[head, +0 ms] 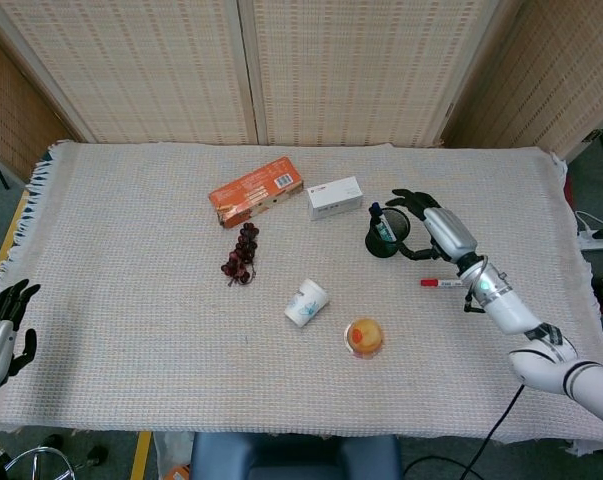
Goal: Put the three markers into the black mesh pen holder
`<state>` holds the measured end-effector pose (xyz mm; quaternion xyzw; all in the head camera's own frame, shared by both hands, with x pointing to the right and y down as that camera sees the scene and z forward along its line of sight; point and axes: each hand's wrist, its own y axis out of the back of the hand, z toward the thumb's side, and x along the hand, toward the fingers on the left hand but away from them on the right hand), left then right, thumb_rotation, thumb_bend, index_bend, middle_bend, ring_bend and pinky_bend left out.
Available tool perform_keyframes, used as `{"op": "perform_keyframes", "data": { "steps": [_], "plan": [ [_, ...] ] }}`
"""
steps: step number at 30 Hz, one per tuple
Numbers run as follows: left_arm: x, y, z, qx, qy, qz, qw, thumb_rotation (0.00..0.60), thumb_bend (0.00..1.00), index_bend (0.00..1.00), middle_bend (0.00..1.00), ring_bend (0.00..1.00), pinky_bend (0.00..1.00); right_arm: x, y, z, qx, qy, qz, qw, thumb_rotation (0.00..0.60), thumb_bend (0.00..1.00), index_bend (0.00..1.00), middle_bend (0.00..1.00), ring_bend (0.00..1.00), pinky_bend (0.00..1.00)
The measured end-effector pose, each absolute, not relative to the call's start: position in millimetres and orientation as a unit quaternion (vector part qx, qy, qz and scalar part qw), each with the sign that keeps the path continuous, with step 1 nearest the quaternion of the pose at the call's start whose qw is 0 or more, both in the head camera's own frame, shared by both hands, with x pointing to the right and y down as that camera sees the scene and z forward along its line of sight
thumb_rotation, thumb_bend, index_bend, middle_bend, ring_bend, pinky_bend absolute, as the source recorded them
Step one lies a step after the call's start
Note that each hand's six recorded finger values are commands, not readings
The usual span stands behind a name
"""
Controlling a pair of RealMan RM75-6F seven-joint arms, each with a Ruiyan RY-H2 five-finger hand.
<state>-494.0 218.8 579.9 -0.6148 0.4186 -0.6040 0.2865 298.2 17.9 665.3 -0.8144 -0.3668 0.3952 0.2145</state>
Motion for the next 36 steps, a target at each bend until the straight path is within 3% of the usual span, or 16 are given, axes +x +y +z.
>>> {"op": "perform_keyframes", "data": {
  "steps": [7, 14, 36],
  "plan": [
    [-491, 219, 578, -0.617, 0.419, -0.599, 0.29, 0.6, 0.61, 0.1, 0.0, 0.0, 0.1, 341, 75, 654, -0.75, -0.3, 0.505, 0.306, 0.6, 0.33, 0.34, 0.05, 0.13, 0.0],
    [-490, 219, 577, -0.616, 0.42, -0.6, 0.291, 0.6, 0.61, 0.1, 0.0, 0.0, 0.1, 398, 117, 676, -0.681, -0.246, 0.629, 0.283, 0.6, 0.33, 0.35, 0.05, 0.13, 0.0],
    [-495, 218, 577, -0.612, 0.425, -0.602, 0.288, 0.6, 0.6, 0.1, 0.0, 0.0, 0.1, 357, 99, 743, -0.682, -0.153, 0.65, 0.296, 0.6, 0.33, 0.39, 0.05, 0.14, 0.0]
  ]
}}
